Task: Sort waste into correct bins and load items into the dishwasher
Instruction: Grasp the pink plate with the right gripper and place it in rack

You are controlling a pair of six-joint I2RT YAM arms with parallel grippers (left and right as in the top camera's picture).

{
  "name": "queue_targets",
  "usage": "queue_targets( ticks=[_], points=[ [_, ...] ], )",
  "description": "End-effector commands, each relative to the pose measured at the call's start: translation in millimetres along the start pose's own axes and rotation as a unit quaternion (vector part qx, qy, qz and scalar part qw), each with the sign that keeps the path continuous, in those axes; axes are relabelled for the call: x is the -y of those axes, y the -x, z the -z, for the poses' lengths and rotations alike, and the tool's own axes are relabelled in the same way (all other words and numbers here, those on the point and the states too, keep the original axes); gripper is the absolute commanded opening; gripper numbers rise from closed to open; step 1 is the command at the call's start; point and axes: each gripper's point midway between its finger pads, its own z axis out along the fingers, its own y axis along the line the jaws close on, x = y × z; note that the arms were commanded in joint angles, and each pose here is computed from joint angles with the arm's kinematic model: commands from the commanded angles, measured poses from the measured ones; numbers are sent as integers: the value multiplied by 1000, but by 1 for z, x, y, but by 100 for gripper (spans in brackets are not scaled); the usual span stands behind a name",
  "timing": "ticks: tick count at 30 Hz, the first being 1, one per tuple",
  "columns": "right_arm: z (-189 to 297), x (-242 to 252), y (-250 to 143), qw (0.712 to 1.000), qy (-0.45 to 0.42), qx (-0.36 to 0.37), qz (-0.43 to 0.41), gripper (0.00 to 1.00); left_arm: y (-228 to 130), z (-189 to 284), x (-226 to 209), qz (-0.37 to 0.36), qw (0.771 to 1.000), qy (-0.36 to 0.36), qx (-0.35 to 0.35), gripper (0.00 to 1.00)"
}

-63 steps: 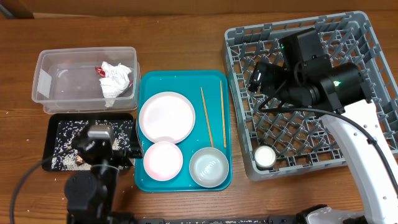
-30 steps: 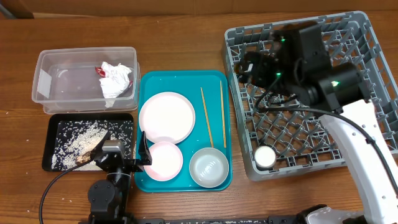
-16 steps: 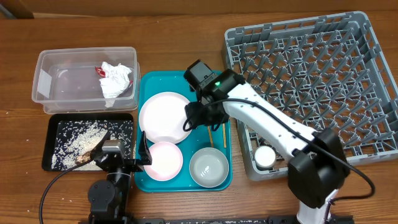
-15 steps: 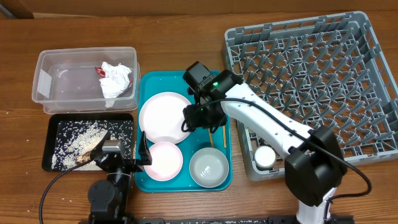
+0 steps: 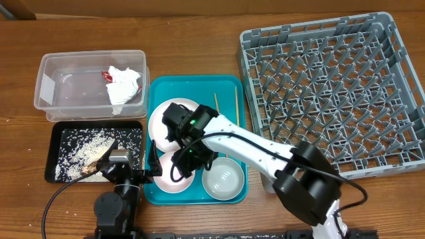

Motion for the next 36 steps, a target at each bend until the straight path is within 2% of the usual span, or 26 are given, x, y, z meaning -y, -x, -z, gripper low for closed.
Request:
queue_targets(
  ticks=[1, 5, 6, 8, 9, 12, 13, 17, 19, 21, 23, 25, 27, 28, 31, 34, 36],
  points=[
    [-13, 11, 11, 1000, -18, 9, -18, 63, -1, 0, 0, 5, 1000, -1, 3, 100],
    [-16, 12, 20, 999, -21, 24, -24, 50, -1, 0, 0, 5, 1000, -1, 3, 100],
    [-17, 12, 19, 999, -21, 22, -24, 42, -1, 0, 0, 5, 1000, -1, 3, 100],
    [-19, 13, 20, 999, -22, 21, -25, 34, -1, 0, 0, 5, 1000, -1, 3, 100],
    [-23, 15, 20, 999, -24, 17, -35, 23, -1, 0, 0, 5, 1000, -1, 3, 100],
    [-24, 18, 20, 999, -25, 15, -42, 7, -1, 0, 0, 5, 1000, -1, 3, 100],
    [-23, 19, 20, 998, -25, 15, -47, 4, -1, 0, 0, 5, 1000, -1, 3, 100],
    [-8, 24, 23, 996, -29, 20, -77, 4, -1, 0, 0, 5, 1000, -1, 3, 100],
    [18, 30, 32, 995, -42, 49, -81, 4, -1, 0, 0, 5, 1000, -1, 3, 100],
    [76, 43, 49, 985, -80, 125, -93, 4, -1, 0, 0, 5, 1000, -1, 3, 100],
    [144, 72, 59, 955, -147, 213, -144, 4, -1, 0, 0, 5, 1000, -1, 3, 100],
    [220, 117, 51, 899, -234, 299, -220, 4, -1, 0, 0, 5, 1000, -1, 3, 100],
    [283, 165, 26, 821, -333, 362, -292, 4, -1, 0, 0, 5, 1000, -1, 3, 100],
    [321, 197, -1, 753, -416, 385, -333, 4, -1, 0, 0, 5, 1000, -1, 3, 100],
    [356, 237, -43, 667, -517, 377, -382, 4, -1, 0, 0, 5, 1000, -1, 3, 100],
    [351, 289, -78, 635, -551, 325, -433, 4, -1, 0, 0, 5, 1000, -1, 3, 100],
    [340, 308, -94, 630, -562, 293, -449, 4, -1, 0, 0, 5, 1000, -1, 3, 100]
  ],
)
